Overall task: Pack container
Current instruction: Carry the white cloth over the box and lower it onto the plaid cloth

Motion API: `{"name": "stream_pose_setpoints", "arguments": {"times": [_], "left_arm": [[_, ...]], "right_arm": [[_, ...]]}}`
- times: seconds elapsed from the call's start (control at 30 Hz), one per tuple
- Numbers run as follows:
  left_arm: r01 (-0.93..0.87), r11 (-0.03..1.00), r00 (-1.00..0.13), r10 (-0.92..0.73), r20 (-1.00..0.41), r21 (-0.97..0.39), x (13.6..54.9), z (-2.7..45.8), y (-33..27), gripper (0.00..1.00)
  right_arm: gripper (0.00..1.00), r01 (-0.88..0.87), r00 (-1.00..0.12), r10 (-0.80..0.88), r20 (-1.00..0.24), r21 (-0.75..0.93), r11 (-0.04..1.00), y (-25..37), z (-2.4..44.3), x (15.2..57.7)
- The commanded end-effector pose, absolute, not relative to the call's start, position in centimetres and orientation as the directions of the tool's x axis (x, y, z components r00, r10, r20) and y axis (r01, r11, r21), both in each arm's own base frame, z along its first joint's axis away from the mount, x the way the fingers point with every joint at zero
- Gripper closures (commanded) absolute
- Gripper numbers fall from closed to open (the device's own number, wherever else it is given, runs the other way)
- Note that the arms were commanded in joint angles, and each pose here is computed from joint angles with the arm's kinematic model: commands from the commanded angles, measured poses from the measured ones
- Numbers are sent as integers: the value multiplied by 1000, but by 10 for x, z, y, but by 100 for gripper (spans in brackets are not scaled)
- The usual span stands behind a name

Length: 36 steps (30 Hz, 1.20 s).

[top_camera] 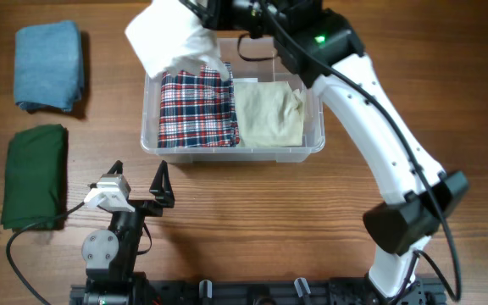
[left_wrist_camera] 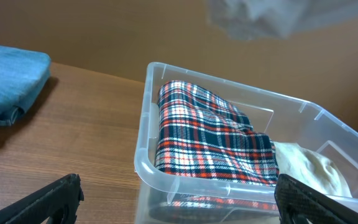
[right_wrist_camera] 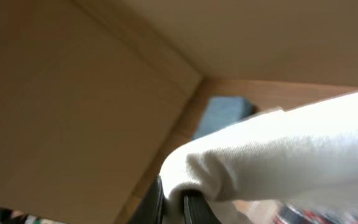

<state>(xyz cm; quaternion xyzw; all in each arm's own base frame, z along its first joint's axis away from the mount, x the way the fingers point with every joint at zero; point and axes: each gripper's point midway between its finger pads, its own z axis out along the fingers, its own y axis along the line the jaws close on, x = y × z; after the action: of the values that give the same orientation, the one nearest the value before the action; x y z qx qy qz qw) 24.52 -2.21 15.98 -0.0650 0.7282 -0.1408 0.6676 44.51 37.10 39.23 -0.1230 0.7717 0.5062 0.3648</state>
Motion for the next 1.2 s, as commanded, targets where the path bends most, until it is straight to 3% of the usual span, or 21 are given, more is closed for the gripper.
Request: {"name": "stream_pose_setpoints", "arguments": {"times": [0.0,0.5,0.73,1.03,1.17], "left_arm": [[91,954,-99,-278,-955,-287,245,158,-21,0],[91,954,-99,-278,-955,-287,245,158,-21,0],[91,954,-99,-278,-955,-287,245,158,-21,0],[91,954,-99,-278,-955,-287,245,158,-21,0],[91,954,-99,-278,-955,-287,245,158,-21,0]], "right_arm": [[96,-592,-729,160,-666,730,341,388,399,440],[96,-547,-717,264,-645,756,360,394,385,469],[96,-496,-770,250,-587,798,342,415,348,479],[96,-494,-779,228,-584,796,349,427,333,475],[96,-533,-780,144,-609,767,359,429,321,464]]}}
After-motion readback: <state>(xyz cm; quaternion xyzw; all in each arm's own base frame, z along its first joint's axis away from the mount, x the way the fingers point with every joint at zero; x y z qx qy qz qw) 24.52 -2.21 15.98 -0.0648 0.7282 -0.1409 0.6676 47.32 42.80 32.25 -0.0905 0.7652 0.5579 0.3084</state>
